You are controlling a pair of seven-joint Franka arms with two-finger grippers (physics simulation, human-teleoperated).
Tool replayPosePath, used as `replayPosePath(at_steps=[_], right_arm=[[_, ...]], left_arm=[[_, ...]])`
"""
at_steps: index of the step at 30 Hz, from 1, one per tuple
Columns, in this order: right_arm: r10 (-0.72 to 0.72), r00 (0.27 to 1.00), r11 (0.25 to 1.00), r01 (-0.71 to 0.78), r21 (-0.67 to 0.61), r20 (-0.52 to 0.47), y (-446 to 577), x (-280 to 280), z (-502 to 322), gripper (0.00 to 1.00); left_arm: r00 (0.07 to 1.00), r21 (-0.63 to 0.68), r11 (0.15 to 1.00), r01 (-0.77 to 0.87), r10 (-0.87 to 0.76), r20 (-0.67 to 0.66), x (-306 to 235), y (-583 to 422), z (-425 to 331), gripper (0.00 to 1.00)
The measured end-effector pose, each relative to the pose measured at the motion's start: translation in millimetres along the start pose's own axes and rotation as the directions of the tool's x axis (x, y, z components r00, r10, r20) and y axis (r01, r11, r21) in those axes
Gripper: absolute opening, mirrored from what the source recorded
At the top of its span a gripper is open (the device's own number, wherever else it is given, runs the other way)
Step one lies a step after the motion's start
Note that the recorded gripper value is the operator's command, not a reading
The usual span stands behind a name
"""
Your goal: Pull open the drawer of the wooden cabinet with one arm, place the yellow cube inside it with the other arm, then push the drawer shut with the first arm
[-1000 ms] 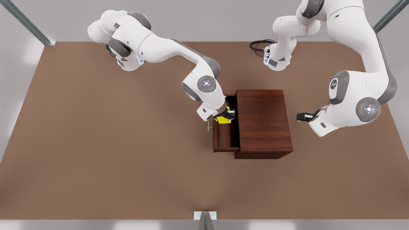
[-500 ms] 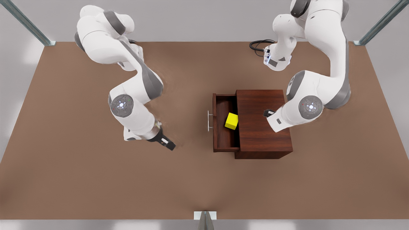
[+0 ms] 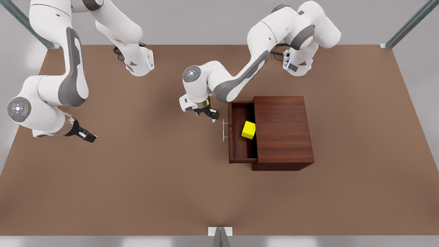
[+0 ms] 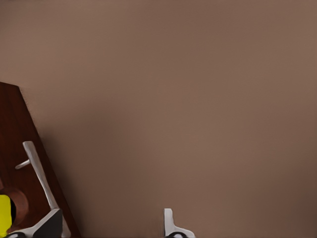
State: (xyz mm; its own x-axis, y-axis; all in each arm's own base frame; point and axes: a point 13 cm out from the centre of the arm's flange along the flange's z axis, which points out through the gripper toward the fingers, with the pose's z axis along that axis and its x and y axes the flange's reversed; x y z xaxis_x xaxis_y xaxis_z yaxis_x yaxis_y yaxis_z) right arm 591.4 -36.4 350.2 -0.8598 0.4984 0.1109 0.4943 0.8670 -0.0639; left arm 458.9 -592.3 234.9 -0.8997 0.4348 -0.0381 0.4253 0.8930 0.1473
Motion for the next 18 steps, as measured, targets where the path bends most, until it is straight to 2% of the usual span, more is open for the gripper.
replayPosePath(at_steps=[8, 18], right_arm=[[-0.168, 0.986, 0.986, 0.168, -0.011, 0.003, 5.0, -9.0, 0.1, 1.0], [-0.293, 0.956, 0.956, 0.293, -0.008, -0.01, 5.3, -7.3, 4.7, 1.0]], left_arm=[[0.985, -0.113, 0.979, 0.17, -0.165, 0.054, -3.4, 2.3, 62.1, 1.0], [0.933, -0.141, 0.925, 0.353, -0.336, 0.127, -20.8, 24.7, 85.3, 1.0]])
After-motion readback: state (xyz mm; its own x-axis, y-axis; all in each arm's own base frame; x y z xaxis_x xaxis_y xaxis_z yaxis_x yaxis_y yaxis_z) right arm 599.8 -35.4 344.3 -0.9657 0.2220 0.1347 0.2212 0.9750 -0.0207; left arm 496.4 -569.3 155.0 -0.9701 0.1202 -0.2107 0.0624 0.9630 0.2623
